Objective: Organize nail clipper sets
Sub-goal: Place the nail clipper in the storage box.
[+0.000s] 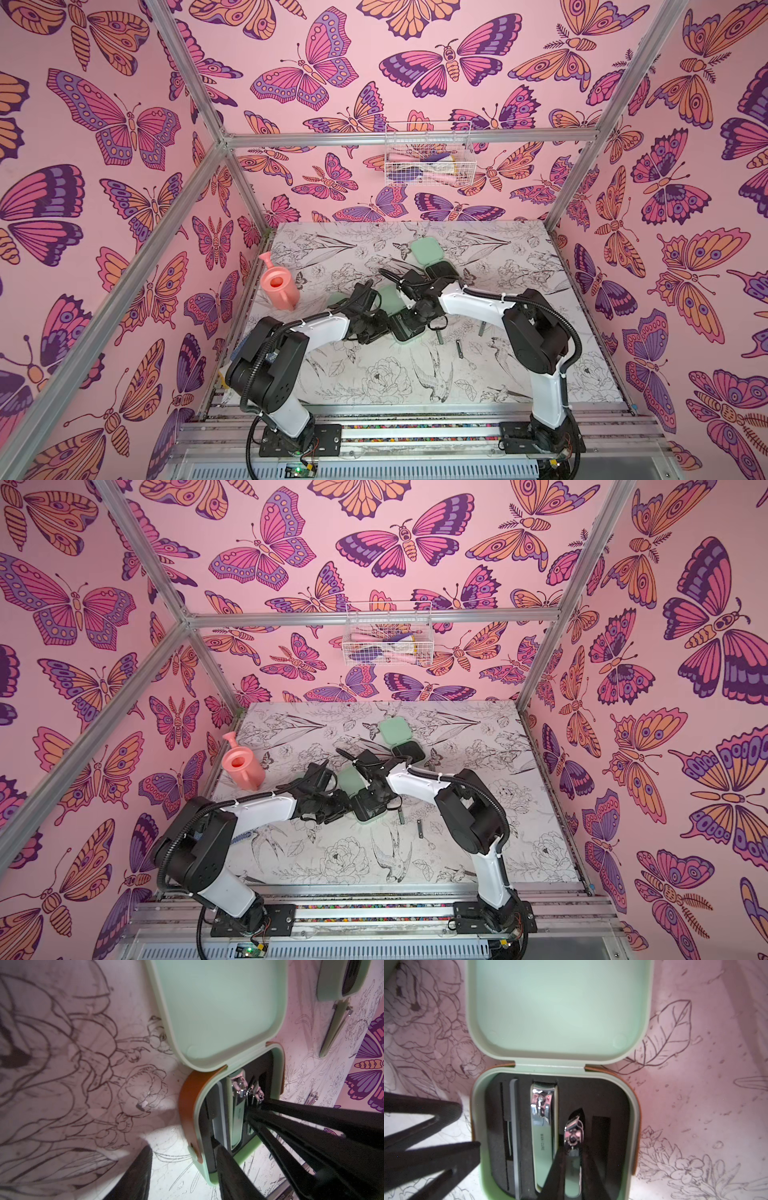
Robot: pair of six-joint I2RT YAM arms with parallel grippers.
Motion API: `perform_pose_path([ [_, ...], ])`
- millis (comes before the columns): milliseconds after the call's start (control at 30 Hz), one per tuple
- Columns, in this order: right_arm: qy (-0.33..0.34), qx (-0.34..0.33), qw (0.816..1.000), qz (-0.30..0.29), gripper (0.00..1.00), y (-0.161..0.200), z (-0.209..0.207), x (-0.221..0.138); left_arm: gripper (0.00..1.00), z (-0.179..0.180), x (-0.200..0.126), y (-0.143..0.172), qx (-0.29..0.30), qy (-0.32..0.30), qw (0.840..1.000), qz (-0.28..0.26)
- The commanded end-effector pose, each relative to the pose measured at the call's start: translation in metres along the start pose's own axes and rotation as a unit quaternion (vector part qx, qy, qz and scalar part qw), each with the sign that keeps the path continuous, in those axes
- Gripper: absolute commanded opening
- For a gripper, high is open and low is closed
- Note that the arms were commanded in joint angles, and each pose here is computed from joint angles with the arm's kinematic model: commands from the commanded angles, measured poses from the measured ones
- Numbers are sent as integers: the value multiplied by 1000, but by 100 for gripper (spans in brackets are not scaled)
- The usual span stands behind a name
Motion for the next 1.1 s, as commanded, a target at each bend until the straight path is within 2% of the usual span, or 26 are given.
perform_pose_path([
  [0, 5, 11, 1000, 20, 3, 6, 6, 13, 53, 12, 9, 11, -11, -22, 999, 25],
  [333, 24, 15, 999, 42, 4, 18, 2, 22, 53, 13, 9, 12, -12, -22, 999, 25],
  [767, 30, 2, 999, 15, 23, -1, 8, -1, 53, 12, 8, 12, -12, -21, 999, 25],
  [1067, 16, 3, 1000, 10, 26, -5, 12, -5, 53, 12, 8, 12, -11, -21, 999, 25],
])
Point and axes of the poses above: each gripper's point midway between its finger pads, its own x axis out along the fingers, its own z axis along the line the jaws close on, y = z × x, the point moved 8 cm from there along -x, back along the fingers, and after that the axes turned 6 degrees about x, right-handed, at the moved point
